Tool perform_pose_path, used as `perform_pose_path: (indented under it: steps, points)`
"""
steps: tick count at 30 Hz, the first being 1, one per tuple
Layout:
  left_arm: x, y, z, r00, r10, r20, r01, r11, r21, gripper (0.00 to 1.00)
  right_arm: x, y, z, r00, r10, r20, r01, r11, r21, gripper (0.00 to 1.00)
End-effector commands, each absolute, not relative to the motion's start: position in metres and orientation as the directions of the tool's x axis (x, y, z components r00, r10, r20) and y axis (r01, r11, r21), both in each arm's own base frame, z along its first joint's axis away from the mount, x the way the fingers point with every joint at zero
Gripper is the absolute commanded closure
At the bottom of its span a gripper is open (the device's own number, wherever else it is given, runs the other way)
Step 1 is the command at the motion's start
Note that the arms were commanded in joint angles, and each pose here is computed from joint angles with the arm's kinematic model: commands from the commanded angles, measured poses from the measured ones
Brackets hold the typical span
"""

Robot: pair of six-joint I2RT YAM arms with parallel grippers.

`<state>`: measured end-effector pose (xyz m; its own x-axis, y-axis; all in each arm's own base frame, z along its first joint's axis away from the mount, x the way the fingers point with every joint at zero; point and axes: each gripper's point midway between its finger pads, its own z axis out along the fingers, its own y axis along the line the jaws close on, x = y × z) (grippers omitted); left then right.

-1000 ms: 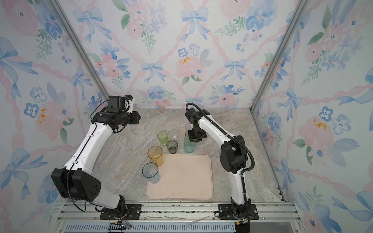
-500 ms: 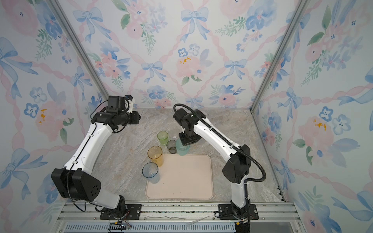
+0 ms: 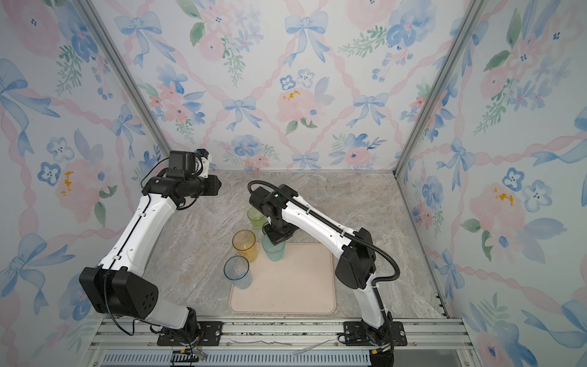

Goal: Place the glasses into the tray
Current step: Place the glass on the tray.

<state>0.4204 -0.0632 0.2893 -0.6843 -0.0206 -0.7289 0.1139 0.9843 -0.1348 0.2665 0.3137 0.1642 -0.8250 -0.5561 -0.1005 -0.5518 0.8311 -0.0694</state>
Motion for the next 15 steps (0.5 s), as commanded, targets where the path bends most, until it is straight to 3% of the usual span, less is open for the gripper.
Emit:
perform_pose_path:
  steps: [1,15]
  points:
    - [0.412,-0.063,0.297,-0.674,-0.023,-0.738,0.123,0.982,-0.143,0.67,0.262,0.320,0.163,-0.813,-0.576,-0.087,-0.572,0.817,-0.067,1.00]
    - [0.406,-0.065,0.294,-0.681,-0.027,-0.732,0.128,0.980,-0.155,0.67,0.270,0.332,0.141,-0.806,-0.586,-0.085,-0.580,0.810,-0.087,1.00]
